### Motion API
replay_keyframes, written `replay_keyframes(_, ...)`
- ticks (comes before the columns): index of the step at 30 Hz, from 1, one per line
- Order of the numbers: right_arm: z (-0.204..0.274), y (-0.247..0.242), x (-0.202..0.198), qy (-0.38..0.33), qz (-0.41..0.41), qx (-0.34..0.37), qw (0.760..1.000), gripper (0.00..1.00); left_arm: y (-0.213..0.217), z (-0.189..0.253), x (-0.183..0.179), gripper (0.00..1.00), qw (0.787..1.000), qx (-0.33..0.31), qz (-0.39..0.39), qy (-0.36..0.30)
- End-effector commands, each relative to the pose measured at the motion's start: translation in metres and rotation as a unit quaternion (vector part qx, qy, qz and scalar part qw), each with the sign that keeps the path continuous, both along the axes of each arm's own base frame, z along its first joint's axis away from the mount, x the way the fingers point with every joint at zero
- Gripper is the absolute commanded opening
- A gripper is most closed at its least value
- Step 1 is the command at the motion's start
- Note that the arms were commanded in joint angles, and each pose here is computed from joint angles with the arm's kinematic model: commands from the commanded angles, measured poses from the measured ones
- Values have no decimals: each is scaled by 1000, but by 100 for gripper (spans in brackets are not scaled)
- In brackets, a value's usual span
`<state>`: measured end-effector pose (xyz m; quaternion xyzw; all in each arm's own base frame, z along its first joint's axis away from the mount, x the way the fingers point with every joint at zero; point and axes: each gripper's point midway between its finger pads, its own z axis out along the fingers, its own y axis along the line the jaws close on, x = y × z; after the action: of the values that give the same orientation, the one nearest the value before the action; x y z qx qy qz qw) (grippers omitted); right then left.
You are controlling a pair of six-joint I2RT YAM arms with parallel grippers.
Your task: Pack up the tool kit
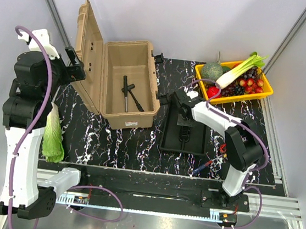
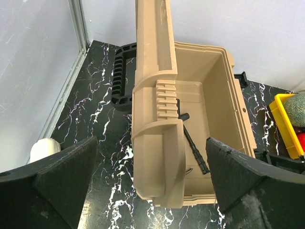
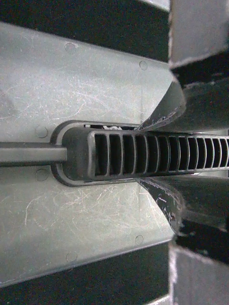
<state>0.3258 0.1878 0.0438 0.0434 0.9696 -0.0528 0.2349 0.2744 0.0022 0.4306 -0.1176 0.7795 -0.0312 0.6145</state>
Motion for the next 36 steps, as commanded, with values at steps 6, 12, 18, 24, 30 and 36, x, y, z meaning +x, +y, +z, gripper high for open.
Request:
replay_keyframes(6,153,-24,43,-189,-29,-29,981,0,0,24,-9,99,999,-3,-1,-44)
replay_keyframes(12,194,-47,55,-242,-49,-89,965,0,1,27,-17,99,999,-6,0,-53)
replay_keyframes(18,248,-53,73,-308,-45,-117,943,0,1,32,-27,99,998,-7,-1,-66)
replay_keyframes(24,311,18,93,-352,62,-53,932,0,-4,40,-29,99,997,-13,-14,-75)
replay_keyframes(30,329,102,89,-341,131,11,931,0,-20,51,-29,99,994,-33,-53,-92)
replay_keyframes(36,312,185,71,-317,181,102,925,0,-22,52,-31,99,993,-37,-58,-95)
